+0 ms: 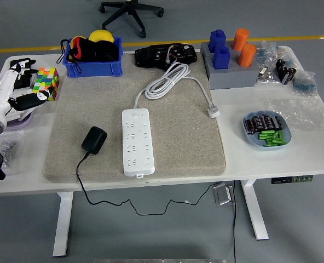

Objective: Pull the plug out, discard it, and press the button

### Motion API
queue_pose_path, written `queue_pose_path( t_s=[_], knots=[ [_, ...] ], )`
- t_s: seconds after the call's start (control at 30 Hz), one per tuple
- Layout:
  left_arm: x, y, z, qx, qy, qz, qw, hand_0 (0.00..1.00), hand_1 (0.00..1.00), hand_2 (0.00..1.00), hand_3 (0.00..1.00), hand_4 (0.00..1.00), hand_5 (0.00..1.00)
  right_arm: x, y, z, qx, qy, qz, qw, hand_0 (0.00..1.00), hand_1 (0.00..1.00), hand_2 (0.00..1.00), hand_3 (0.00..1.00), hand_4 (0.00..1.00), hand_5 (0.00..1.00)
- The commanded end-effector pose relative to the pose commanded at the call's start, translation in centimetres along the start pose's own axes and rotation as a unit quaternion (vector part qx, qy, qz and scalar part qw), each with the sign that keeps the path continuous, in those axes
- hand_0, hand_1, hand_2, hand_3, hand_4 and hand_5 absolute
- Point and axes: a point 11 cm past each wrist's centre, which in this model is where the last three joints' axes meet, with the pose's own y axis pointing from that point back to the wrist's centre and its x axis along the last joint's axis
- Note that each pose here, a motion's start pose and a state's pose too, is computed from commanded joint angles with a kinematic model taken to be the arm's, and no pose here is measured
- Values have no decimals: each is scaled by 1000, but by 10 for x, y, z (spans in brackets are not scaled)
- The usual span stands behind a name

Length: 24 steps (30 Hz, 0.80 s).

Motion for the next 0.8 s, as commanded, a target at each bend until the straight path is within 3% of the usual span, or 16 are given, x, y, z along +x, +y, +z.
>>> queue_pose_path(
  t_s=[0.8],
  knots=[
    [-1,0,1,-1,1,-3,1000,858,784,790,888,769,154,0,0,1,-1,0,0,1000,748,701,710,724,774,631]
  ],
)
